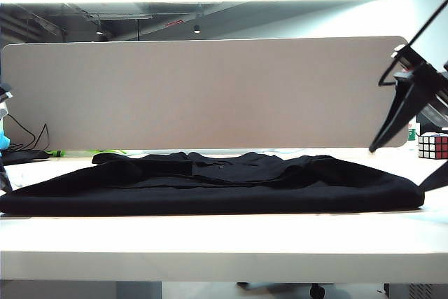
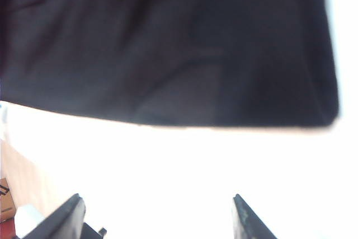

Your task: Fold the bottom side of the T-shirt horizontally towards the center, about one-third of the way, then fold the sleeve back towards the center, creating a straight line along the edge of the T-shirt, and finally fold the bottom of the T-shirt up towards the top, creating a neat rectangle.

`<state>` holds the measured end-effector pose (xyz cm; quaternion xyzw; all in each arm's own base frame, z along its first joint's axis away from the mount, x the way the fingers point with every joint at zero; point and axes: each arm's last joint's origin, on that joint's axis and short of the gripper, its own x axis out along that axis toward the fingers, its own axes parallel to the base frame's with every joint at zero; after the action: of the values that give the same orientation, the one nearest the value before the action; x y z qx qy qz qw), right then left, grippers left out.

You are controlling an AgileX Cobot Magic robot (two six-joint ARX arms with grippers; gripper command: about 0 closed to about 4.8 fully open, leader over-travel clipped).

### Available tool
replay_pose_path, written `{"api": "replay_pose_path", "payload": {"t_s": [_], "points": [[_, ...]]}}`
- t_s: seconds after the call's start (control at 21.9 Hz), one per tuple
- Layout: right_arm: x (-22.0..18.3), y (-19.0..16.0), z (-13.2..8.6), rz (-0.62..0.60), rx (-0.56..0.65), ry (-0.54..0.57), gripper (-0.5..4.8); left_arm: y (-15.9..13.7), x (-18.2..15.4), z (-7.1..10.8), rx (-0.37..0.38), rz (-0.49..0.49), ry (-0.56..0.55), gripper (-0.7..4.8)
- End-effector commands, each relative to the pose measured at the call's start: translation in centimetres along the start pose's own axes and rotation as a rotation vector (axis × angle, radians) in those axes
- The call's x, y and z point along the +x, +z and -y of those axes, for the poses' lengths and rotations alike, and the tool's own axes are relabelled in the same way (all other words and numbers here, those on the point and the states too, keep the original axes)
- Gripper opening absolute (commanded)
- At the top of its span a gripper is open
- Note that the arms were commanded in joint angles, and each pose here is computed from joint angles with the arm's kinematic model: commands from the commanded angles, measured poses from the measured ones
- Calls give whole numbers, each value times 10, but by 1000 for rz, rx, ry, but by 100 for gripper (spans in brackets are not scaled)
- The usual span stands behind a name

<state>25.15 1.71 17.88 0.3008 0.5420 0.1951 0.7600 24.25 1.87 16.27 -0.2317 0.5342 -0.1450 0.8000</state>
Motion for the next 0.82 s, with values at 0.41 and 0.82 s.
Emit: {"api": "replay_pose_path", "payload": {"t_s": [0.41, 0.82], "points": [[-17, 7, 30, 168, 71, -14, 355, 8, 4, -3, -8, 85, -13, 180], [-11, 11, 39, 175, 102, -29, 355, 5, 16, -12, -51, 17, -6, 180]]}}
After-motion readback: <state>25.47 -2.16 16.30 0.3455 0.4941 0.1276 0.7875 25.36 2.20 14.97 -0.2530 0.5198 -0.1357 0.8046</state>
